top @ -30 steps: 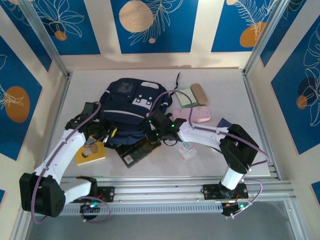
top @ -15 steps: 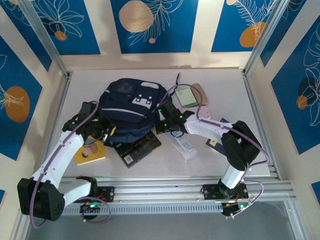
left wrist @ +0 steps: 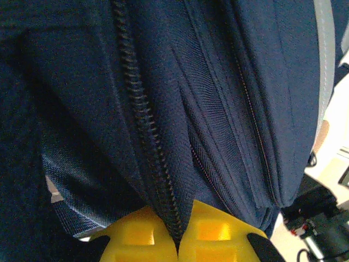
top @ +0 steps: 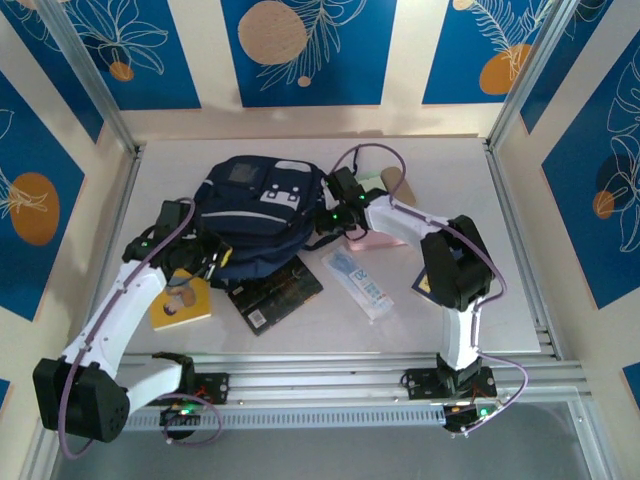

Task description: Pack the student bag

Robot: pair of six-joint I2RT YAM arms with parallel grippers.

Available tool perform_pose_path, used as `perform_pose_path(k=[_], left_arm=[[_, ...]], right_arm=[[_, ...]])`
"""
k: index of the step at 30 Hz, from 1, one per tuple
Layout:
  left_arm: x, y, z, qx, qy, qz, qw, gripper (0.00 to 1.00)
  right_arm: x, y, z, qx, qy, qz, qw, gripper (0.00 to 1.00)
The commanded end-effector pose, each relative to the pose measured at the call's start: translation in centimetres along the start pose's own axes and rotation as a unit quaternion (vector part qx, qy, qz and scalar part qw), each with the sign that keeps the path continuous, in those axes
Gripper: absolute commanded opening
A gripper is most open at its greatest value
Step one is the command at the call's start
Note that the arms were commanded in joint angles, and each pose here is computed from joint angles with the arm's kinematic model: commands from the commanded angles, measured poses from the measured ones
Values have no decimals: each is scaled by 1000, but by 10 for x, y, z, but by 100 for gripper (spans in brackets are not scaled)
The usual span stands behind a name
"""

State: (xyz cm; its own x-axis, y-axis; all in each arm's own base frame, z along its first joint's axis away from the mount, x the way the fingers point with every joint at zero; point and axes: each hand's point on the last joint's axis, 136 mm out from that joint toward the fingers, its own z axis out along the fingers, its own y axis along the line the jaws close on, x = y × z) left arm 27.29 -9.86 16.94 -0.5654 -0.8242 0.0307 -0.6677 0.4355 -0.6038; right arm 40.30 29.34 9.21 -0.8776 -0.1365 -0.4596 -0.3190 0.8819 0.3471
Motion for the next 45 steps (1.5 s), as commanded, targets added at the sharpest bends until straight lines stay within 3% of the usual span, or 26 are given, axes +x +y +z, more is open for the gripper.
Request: perform_pose_path(k=[1,7,9,10,11,14,18,24,27,29,32,34,37,39,41,43,45], left_arm=[[-2,-32,-20,47,-9,15,999,0],[-3,-82,-5,85,0,56,995,0],[-6,-98,9,84,9,60,995,0],[-7,-111,17,91,13,67,993,0],[-8,-123,25,98,15,78,992,0],[-7,-153,51,107,30,87,990,0],[7,-183,81,114,46,119,985,0],[36,-180,121,96,68,153,981,0],[59,-174,131,99,92,185,973,15],[73,-174,127,104,102,232,962,31],[78,-170,97,93,90,324,937,46],[74,-162,71,90,73,365,924,55],[70,-147,29,103,44,417,902,66],[51,-127,5,76,-8,423,903,74],[31,-103,-14,44,-44,419,906,78],[3,-70,-25,-15,-73,389,918,85],[-24,-34,-29,-63,-79,335,937,86]], right_arm=[[-47,4,-5,-13,-38,-21,999,20],[-92,16,11,-62,-54,-21,996,43],[-102,17,11,-58,-60,-25,996,56],[-106,17,10,-56,-62,-29,996,68],[-109,17,6,-54,-66,-36,996,71],[-113,12,-8,-30,-75,-52,995,72],[-114,-15,-34,60,-91,-65,992,71],[-108,-46,-91,171,-168,-50,970,62],[-98,-50,-126,195,-197,-20,961,57],[-92,-43,-149,218,-208,-36,953,56],[-82,-36,-177,243,-242,-54,938,44],[-69,-50,-196,249,-273,12,929,36],[-42,-54,-201,125,-265,96,951,41],[-28,-43,-196,34,-253,108,961,43],[-18,-27,-189,-12,-239,87,967,47],[-7,-11,-175,-26,-202,71,977,51],[12,18,-158,-73,-144,41,986,53]])
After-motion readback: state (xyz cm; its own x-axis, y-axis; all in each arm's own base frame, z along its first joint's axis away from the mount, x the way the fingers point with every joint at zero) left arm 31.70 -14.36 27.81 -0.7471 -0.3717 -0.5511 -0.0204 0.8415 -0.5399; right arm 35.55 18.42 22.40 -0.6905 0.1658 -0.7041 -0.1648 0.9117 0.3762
